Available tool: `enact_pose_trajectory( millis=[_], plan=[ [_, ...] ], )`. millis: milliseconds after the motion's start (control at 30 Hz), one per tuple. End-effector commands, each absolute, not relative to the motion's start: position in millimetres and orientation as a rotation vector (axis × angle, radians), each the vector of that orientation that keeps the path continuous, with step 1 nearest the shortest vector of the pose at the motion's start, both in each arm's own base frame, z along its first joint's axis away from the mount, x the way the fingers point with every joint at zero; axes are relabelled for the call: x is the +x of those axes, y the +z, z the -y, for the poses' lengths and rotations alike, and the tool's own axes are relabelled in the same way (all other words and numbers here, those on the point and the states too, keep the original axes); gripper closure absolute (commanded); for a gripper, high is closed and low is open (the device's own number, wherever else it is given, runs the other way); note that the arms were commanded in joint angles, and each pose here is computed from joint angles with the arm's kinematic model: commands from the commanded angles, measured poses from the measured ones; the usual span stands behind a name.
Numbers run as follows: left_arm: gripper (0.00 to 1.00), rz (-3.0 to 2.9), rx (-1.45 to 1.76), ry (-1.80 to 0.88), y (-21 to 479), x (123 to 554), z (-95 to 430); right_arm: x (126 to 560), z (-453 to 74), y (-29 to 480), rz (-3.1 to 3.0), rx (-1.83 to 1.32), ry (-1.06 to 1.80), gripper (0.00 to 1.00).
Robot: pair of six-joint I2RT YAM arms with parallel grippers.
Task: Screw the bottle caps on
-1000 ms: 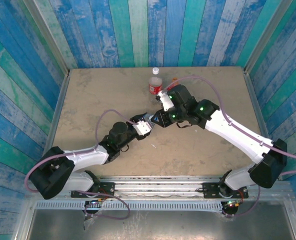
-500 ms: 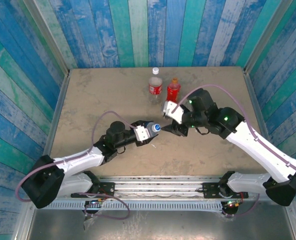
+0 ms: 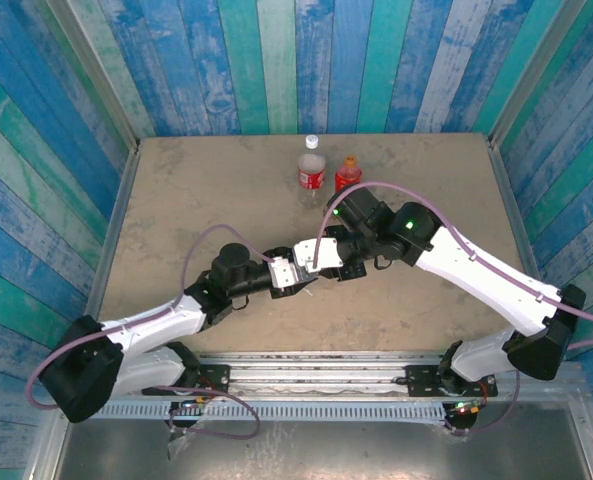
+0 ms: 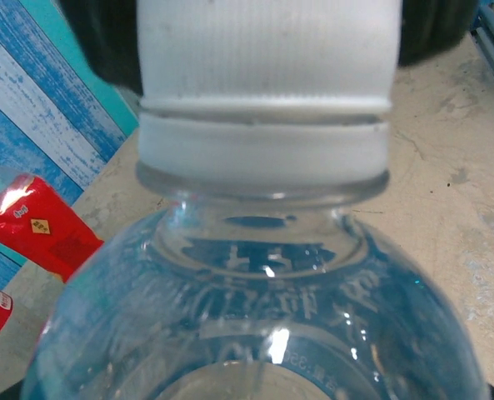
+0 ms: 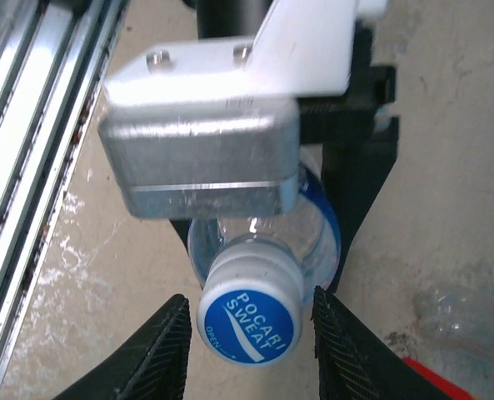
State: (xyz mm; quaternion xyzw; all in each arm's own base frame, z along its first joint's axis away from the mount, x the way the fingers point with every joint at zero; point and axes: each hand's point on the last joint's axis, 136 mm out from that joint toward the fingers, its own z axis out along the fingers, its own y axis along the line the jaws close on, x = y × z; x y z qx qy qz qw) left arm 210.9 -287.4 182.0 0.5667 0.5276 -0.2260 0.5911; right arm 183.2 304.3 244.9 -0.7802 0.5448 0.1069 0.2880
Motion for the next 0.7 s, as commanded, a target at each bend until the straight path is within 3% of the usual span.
enact_pose_trajectory(
  millis=[0,67,233,400,567,667],
  plan=[
    [1.00,-1.181,1.311,-0.535,192,205,286,180,-302,245,-1.447,-2.119,0.276,0.68],
    [1.00,-1.186,1.314,-0.536,191,206,287,181,-305,247,-1.452,-2.107,0.284,0.77],
    [1.00,-1.214,1.239,-0.469,194,222,282,189,-312,248,-1.562,-1.993,0.317,0.86],
    [1.00,-1.193,1.110,-0.313,210,253,275,233,-327,270,-1.907,-1.345,0.490,0.89],
    [1.00,-1.165,1.104,-0.215,215,278,285,260,-333,291,-2.152,-0.574,0.948,0.94],
    [1.00,-1.159,1.112,-0.208,216,282,288,263,-332,294,-2.231,-0.359,1.143,0.94]
  ],
)
